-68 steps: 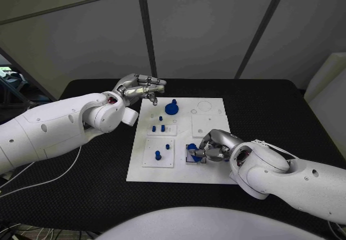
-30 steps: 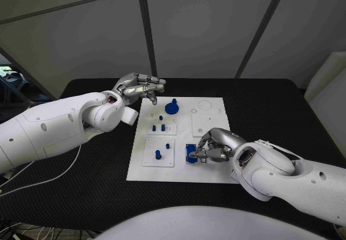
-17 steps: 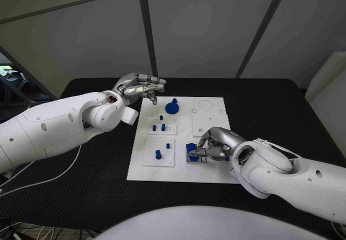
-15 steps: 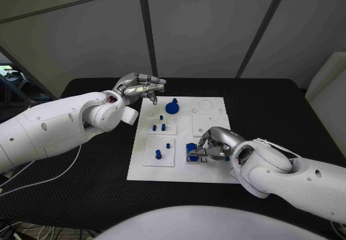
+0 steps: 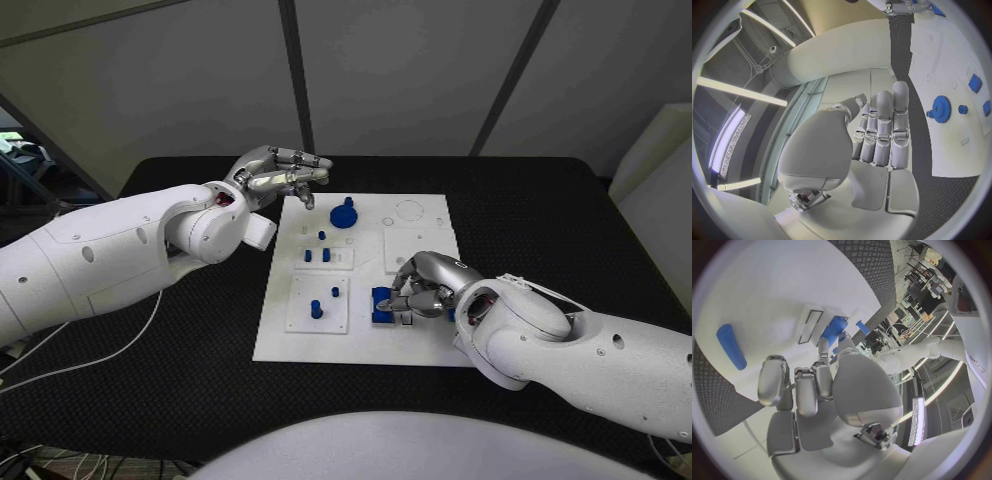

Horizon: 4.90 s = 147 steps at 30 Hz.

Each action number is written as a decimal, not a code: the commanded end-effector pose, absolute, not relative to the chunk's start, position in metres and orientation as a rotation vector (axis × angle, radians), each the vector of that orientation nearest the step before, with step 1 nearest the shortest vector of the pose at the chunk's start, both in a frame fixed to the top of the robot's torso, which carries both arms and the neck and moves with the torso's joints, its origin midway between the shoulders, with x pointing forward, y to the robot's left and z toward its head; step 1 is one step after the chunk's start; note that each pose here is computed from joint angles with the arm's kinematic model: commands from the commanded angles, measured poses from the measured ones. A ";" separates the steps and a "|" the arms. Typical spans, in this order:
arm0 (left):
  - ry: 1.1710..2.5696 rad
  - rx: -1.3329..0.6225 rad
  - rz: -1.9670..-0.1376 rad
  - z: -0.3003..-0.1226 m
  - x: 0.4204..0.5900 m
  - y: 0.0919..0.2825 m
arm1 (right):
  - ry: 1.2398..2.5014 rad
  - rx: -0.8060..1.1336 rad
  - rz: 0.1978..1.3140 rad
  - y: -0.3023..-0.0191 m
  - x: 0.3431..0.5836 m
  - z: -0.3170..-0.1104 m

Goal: Assemble the parts on the task board

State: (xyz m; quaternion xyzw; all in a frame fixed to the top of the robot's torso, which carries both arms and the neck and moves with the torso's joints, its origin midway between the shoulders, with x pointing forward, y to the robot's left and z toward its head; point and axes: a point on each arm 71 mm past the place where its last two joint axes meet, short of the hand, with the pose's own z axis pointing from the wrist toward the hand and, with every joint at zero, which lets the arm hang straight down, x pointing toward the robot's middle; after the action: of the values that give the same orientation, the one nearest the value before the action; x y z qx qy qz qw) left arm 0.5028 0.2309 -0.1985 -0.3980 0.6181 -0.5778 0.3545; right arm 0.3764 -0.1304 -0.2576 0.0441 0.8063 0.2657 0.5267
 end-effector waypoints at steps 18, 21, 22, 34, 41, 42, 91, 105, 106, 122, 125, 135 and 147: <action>1.594 -1.028 -1.501 -0.197 0.503 0.232 | 1.786 0.226 0.785 -0.158 0.369 -0.236; 1.594 -1.029 -1.501 -0.197 0.503 0.232 | 1.792 0.250 0.765 -0.180 0.367 -0.230; 1.594 -1.029 -1.501 -0.197 0.503 0.232 | 1.798 0.252 0.749 -0.188 0.367 -0.230; 1.593 -1.028 -1.502 -0.198 0.503 0.232 | 1.871 0.142 0.492 -0.240 0.367 -0.232; 1.593 -1.028 -1.501 -0.198 0.502 0.233 | 1.895 0.088 0.397 -0.244 0.370 -0.238; 1.593 -1.029 -1.501 -0.198 0.502 0.233 | 1.895 0.085 0.392 -0.243 0.371 -0.239; 1.593 -1.032 -1.495 -0.199 0.501 0.236 | 1.957 -0.059 0.273 -0.210 0.364 -0.269; 1.593 -1.033 -1.493 -0.199 0.501 0.236 | 1.926 0.205 0.464 -0.200 0.354 -0.256; 1.594 -1.033 -1.494 -0.199 0.501 0.236 | 1.916 0.212 0.476 -0.198 0.354 -0.254; 1.594 -1.032 -1.495 -0.198 0.501 0.236 | 1.924 0.255 0.552 -0.177 0.356 -0.255; 1.595 -1.032 -1.496 -0.198 0.501 0.235 | 1.957 0.237 0.542 -0.174 0.358 -0.259; 1.596 -1.031 -1.498 -0.198 0.500 0.235 | 2.032 0.209 0.524 -0.163 0.361 -0.267; 1.600 -1.032 -1.498 -0.199 0.501 0.235 | 2.038 0.223 0.506 -0.162 0.362 -0.269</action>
State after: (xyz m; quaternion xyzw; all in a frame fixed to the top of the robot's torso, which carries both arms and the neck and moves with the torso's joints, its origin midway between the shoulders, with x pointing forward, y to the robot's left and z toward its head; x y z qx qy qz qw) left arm 0.5007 0.2362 -0.1999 -0.4004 0.6190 -0.5744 0.3557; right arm 0.3627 -0.1606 -0.2671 0.0918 0.8329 0.2182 0.5002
